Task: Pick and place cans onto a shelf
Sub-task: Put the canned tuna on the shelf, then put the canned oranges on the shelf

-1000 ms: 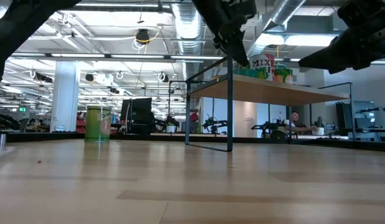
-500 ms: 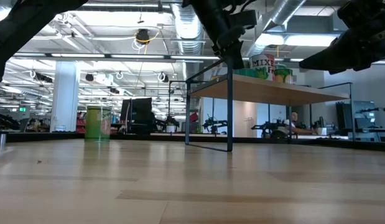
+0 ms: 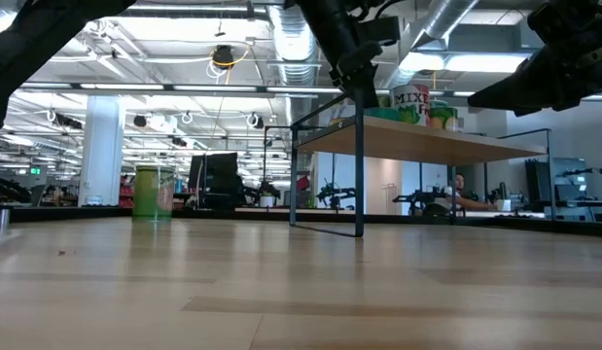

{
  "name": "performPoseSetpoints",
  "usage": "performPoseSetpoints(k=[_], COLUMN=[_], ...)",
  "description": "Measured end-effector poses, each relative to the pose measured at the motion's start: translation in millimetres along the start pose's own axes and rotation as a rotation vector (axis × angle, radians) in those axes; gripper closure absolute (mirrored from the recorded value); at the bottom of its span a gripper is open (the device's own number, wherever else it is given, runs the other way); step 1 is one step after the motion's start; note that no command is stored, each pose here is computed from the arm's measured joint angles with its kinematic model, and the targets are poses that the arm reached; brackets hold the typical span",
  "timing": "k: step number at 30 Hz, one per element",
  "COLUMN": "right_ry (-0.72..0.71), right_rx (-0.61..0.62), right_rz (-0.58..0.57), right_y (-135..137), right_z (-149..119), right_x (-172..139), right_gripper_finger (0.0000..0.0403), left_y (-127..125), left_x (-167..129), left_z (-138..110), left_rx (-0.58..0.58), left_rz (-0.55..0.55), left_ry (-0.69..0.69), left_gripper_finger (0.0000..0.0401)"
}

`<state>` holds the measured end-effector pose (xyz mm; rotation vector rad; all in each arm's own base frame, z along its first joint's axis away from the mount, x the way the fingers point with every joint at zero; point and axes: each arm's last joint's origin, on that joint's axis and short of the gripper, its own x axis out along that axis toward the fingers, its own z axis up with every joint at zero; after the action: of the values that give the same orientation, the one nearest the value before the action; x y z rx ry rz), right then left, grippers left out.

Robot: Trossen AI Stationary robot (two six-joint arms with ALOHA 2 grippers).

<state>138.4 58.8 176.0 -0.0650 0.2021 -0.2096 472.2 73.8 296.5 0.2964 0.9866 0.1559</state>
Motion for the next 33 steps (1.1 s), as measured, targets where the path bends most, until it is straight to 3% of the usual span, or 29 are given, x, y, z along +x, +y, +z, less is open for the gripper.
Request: performPoseSetpoints(k=[12,21,27,33], right_ry=[0.006,0.012,0.013,0.007], right_rx=[0.003,0.004,-0.002,0.01], right_rz=[-0.001,-0.001,0.025,0.053], right_y=[-0.1,-0.1,3.2,6.6], right_z=[-0.7,-1.4,-2.0,-1.7], right_x=[0.0,0.0,-2.5,-5.0], right_gripper_finger=[0.0391,0.0391,0.0391,0.0391], left_y=[-1.3,-24.4,-39.4,-52.9], left_x=[-28.9,-87.6,-107.5,-109.7], left_z=[13.3,15.9,0.4,-40.7], left_rx=[0.002,-0.024,-0.07,-0.154], left_rz=[0.005,-0.02,0.062,0.077], left_ry=[-0.031,-0.073,-0.094,-0.207], left_gripper_finger=[0.04,0.0401,0.0401,0.0401])
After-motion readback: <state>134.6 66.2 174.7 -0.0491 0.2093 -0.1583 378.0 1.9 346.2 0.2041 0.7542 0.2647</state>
